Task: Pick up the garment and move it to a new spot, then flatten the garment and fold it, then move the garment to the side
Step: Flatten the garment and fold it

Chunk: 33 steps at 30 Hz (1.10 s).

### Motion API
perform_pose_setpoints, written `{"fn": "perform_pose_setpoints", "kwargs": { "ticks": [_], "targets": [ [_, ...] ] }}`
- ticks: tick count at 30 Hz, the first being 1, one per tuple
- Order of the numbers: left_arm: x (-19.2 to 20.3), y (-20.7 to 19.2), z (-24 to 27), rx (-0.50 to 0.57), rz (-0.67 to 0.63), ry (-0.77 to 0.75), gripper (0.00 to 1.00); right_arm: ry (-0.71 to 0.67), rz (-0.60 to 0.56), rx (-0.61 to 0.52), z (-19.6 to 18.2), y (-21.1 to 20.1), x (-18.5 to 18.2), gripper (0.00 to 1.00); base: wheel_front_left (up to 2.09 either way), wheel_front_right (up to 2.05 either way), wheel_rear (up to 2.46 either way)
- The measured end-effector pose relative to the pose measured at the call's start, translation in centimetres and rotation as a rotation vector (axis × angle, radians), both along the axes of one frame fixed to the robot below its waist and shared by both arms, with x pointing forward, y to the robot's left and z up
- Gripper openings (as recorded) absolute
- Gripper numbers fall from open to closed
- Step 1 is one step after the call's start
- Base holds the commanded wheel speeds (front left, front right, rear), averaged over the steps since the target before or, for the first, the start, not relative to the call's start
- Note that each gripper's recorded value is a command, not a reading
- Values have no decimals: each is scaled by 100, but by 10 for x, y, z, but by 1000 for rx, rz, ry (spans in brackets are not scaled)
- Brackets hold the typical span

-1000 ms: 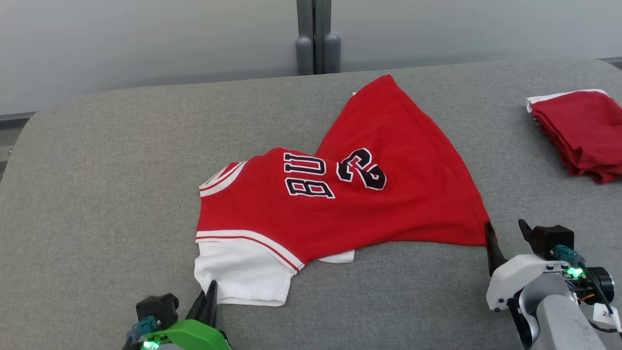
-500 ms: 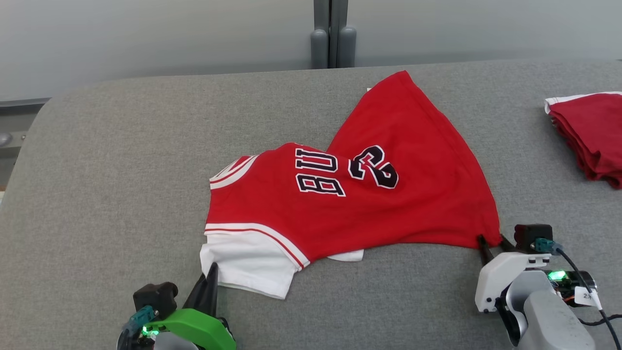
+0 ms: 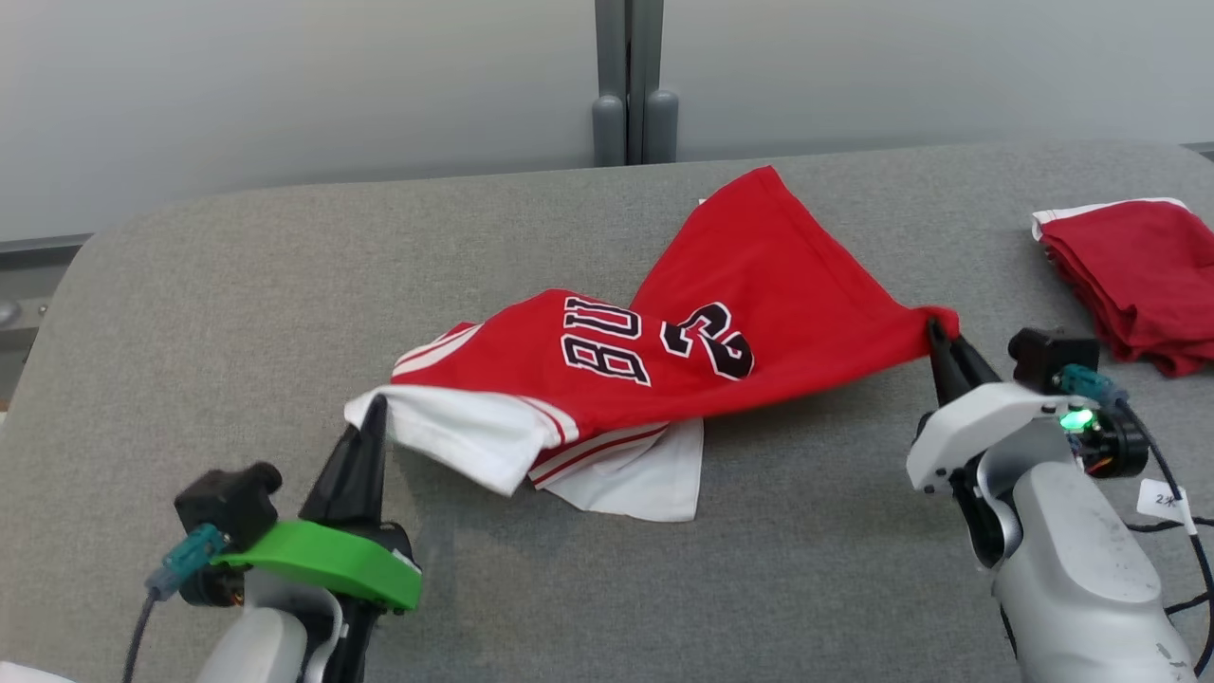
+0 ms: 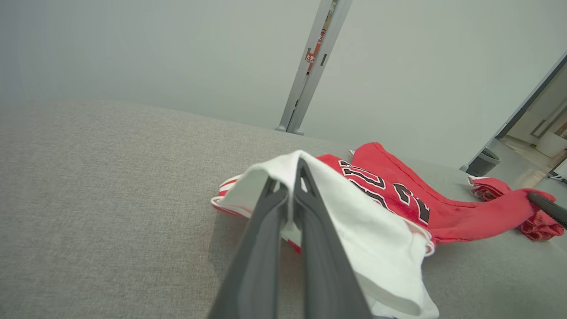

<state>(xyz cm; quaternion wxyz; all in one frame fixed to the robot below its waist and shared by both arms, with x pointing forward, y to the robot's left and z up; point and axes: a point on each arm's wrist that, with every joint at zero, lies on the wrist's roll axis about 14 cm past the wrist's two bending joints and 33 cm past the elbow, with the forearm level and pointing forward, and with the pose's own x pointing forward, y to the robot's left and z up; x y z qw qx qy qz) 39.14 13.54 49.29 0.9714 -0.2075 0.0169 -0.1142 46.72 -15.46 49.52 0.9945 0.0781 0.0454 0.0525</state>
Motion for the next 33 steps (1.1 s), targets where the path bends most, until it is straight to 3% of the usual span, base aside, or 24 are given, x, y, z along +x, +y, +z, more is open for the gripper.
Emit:
{"fn": "perform_pose_setpoints", "kwargs": {
  "ticks": [8, 12, 19, 26, 33],
  "targets": [
    [11, -2, 144, 87, -92, -387, 0, -361, -8, 17, 128, -14, -5, 0, 0, 0, 0],
    [-2, -10, 227, 150, -121, -606, 0, -570, -16, -35, 204, -26, -29, 0, 0, 0, 0],
    [-38, -36, 317, 284, -194, -856, 0, -797, -53, -96, 287, -37, -92, 0, 0, 0, 0],
    [-49, -50, 354, 361, -226, -941, 0, -897, -104, -139, 326, -49, -136, 0, 0, 0, 0],
    [0, -54, 326, 385, -259, -784, 0, -785, -113, -125, 306, -53, -114, 0, 0, 0, 0]
  ]
}}
